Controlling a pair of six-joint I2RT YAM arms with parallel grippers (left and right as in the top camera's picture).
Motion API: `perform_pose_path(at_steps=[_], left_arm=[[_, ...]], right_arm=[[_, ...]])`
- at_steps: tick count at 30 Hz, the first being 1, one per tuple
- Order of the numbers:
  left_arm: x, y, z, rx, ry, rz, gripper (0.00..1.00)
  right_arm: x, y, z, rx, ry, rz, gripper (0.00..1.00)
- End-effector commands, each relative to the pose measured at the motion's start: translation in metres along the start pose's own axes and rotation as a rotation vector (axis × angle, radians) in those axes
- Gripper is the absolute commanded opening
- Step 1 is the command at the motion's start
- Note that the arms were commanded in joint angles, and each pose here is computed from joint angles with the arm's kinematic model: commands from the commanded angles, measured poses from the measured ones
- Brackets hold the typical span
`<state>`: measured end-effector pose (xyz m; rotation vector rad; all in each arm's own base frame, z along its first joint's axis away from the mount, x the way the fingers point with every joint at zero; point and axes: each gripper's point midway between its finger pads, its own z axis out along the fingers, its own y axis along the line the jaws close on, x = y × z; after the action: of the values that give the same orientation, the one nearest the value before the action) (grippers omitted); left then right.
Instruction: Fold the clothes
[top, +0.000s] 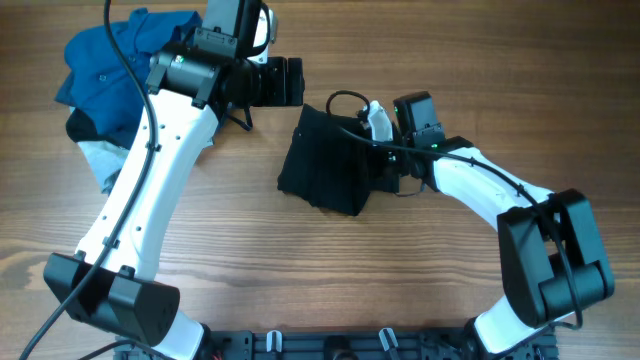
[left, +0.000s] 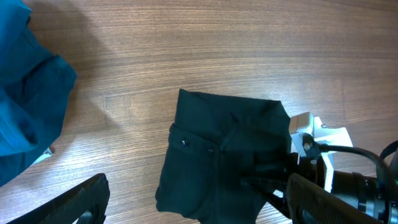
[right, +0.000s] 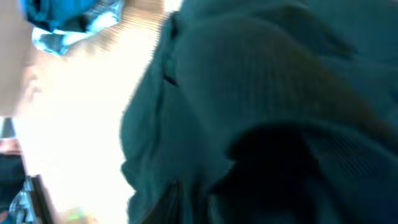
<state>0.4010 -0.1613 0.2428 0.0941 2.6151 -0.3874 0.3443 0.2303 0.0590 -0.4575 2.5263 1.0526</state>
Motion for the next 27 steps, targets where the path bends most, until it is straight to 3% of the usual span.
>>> perform_pose_path(at_steps=[1,5,8,16,20,23,27], left_arm=[[-0.001,0.004,0.004,-0.014,0.001,0.014,0.91],[-0.001,0.004,0.004,-0.015,0.001,0.013,0.91],[-0.001,0.004,0.004,-0.015,0.001,0.013,0.91],[-0.001,0.004,0.004,-0.015,0.0,0.014,0.93],[-0.002,0.006,0.004,-0.029,-0.003,0.014,0.93],[-0.001,0.006,0.004,-0.03,0.001,0.013,0.94],[0.001,0.007,0.004,-0.032,0.008,0.012,0.97]], right_arm=[[-0.001,0.017,0.002,-0.109,0.008,-0.027,0.04],[-0.004,-0.003,0.003,0.001,-0.011,0.049,0.04],[-0.013,0.011,-0.004,-0.09,-0.038,0.003,0.04],[-0.048,-0.004,-0.064,-0.064,-0.19,0.02,0.04],[-0.045,-0.032,-0.088,-0.019,-0.209,0.064,0.04],[-0.029,-0.009,-0.093,-0.18,-0.155,0.024,0.05],[0.011,0.017,-0.065,-0.194,0.012,0.002,0.49]])
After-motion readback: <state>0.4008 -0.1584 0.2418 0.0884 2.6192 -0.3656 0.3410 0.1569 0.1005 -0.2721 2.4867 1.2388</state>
